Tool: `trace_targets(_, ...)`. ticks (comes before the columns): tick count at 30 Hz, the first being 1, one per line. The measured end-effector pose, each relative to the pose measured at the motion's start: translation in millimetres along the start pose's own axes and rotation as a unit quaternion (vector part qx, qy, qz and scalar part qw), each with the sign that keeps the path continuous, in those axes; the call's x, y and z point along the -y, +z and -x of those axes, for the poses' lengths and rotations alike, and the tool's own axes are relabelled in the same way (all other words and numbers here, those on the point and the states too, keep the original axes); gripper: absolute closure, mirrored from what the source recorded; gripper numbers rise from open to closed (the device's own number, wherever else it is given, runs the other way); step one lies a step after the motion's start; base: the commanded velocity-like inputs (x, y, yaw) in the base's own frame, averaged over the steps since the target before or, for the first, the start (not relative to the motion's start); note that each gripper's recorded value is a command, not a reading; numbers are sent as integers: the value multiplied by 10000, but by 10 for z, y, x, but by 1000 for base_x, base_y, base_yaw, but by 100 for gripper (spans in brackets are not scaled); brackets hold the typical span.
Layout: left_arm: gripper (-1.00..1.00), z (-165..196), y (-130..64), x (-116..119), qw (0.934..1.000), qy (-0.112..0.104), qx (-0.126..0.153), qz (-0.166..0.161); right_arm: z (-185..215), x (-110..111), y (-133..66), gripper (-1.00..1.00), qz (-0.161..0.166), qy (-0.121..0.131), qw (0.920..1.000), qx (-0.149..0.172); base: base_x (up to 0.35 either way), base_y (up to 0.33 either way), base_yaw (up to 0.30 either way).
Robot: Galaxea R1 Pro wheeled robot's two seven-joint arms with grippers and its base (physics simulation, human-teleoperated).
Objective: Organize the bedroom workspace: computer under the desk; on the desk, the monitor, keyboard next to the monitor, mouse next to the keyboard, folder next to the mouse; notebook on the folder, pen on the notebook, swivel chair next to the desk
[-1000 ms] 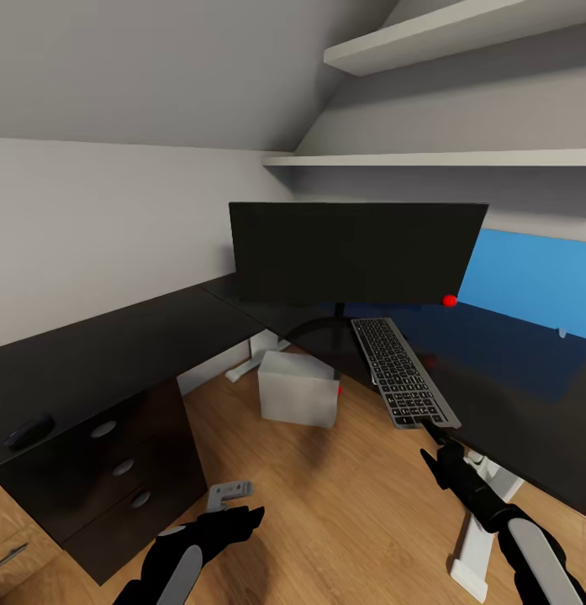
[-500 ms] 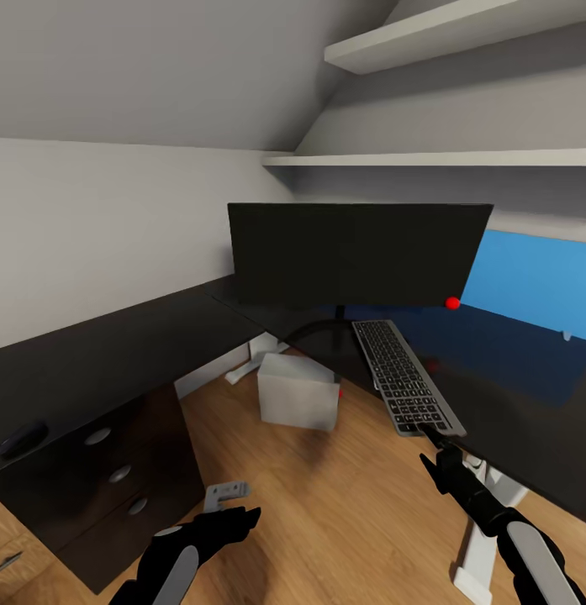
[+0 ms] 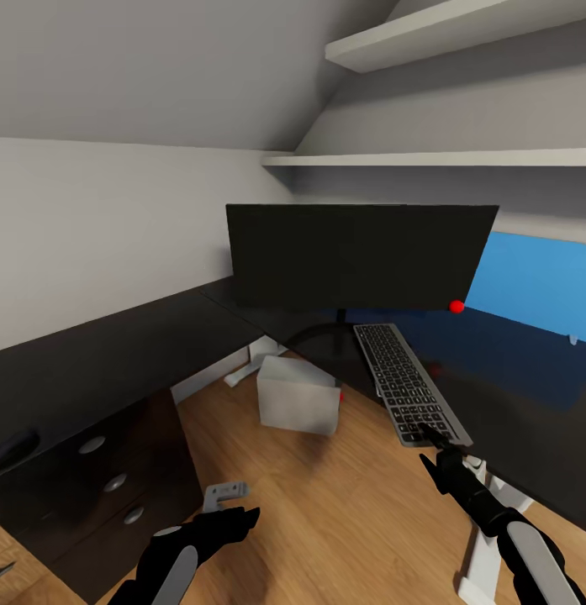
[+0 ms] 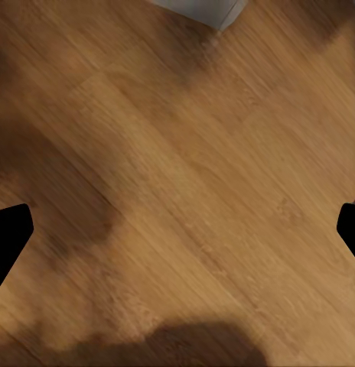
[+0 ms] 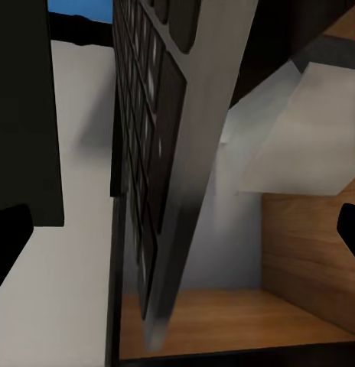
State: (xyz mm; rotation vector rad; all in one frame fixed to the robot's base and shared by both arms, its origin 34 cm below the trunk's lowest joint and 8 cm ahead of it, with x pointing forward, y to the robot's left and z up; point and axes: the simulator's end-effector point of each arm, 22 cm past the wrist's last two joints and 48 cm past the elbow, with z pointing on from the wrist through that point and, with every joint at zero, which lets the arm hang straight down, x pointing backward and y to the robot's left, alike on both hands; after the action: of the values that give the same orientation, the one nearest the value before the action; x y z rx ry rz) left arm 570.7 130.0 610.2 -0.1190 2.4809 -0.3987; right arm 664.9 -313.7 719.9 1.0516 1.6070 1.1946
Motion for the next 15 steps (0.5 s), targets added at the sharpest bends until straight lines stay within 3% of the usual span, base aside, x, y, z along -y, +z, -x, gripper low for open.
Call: trace_targets(15, -100, -3, 0, -5, 10000, -5, -8, 2, 10, 4, -3, -100, -8, -3, 10000, 3, 25, 0, 0)
